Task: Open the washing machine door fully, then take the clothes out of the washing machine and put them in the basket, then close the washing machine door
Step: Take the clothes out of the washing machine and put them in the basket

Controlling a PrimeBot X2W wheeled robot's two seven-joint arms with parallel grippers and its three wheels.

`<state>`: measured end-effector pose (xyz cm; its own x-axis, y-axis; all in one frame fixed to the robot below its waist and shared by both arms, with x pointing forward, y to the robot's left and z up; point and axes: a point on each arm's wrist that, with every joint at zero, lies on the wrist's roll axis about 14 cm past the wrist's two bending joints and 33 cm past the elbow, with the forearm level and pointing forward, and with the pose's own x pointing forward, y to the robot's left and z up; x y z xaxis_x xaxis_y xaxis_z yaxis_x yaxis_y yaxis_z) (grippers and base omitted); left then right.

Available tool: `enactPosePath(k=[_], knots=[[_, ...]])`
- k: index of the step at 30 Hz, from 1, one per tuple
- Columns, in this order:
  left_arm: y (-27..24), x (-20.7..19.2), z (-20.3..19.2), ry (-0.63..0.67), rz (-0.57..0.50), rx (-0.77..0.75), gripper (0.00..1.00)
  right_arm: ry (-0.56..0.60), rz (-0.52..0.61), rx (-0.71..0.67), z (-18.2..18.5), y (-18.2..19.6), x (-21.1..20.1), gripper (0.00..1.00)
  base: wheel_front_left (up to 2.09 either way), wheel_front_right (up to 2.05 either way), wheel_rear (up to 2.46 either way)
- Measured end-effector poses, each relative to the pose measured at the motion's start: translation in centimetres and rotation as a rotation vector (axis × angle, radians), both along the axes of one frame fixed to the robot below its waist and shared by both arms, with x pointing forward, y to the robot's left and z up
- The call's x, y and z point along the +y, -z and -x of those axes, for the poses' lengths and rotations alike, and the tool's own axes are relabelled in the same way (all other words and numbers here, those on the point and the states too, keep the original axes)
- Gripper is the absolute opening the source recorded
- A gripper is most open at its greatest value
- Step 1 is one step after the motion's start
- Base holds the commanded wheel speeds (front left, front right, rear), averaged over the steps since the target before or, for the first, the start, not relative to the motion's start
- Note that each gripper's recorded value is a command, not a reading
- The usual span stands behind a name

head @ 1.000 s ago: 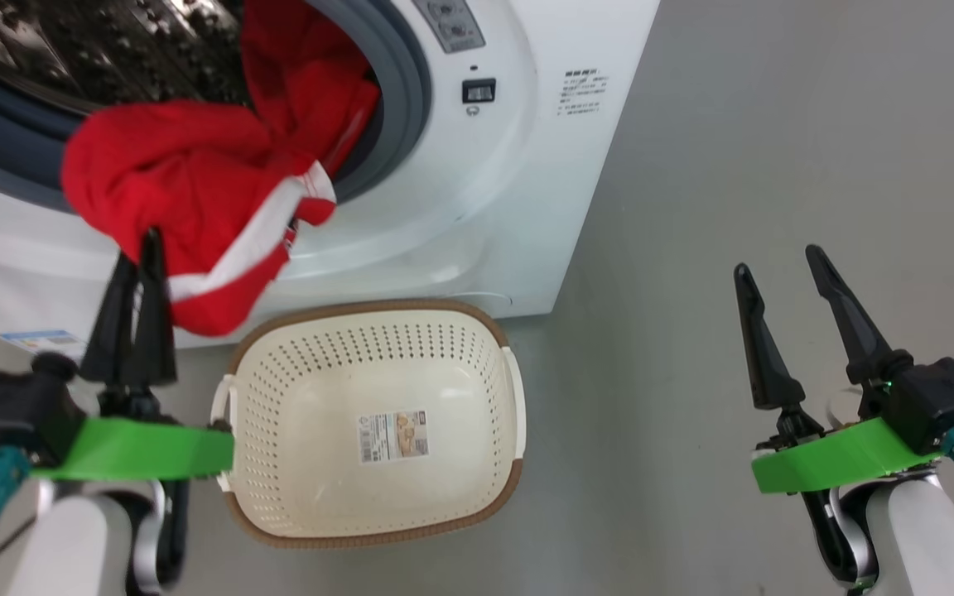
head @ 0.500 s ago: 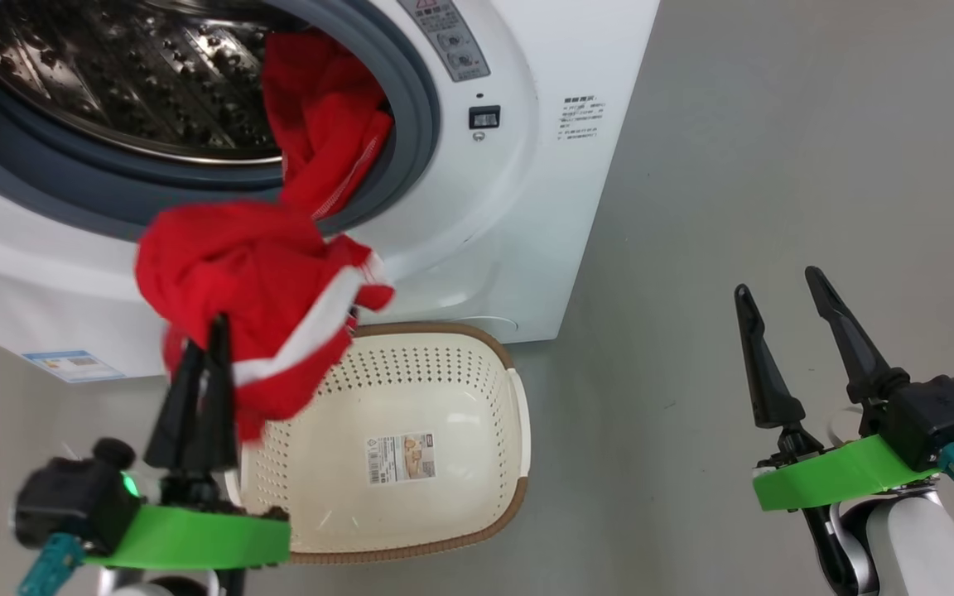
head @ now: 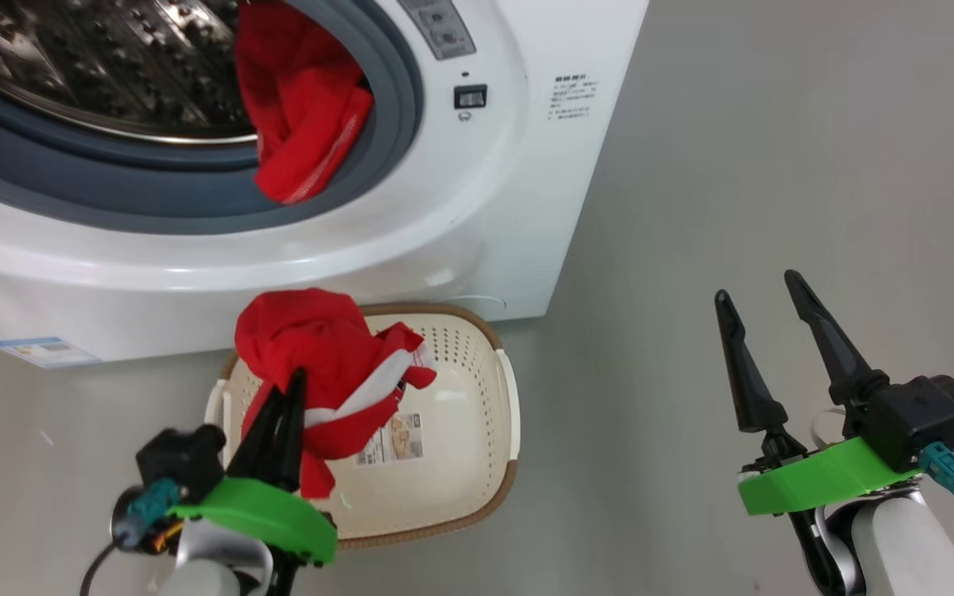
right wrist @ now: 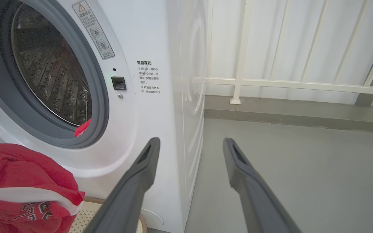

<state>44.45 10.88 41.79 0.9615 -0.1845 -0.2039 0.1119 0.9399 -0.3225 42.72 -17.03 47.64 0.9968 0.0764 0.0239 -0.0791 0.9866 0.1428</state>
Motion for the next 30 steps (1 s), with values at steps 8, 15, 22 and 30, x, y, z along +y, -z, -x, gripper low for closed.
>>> enactPosePath(k=[8, 15, 22, 30], knots=[[5.9, -1.1, -1.5, 0.032, 0.012, 0.167, 0.00, 0.005, 0.005, 0.048, -0.6, 2.0, -0.2, 1.00, 0.00, 0.00, 0.00], [11.4, -1.8, -1.7, 0.067, -0.006, 0.347, 0.00, 0.017, 0.004, 0.081, -1.6, 3.5, -0.7, 1.00, 0.00, 0.00, 0.00], [16.6, -2.5, -0.8, 0.142, -0.062, 0.565, 0.00, 0.017, 0.005, 0.103, -2.7, 4.9, -0.9, 1.00, 0.00, 0.00, 0.00], [21.4, -2.0, 0.8, 0.193, -0.143, 0.791, 0.00, 0.053, -0.013, 0.154, -2.6, 6.8, -2.1, 1.00, 0.00, 0.00, 0.00]])
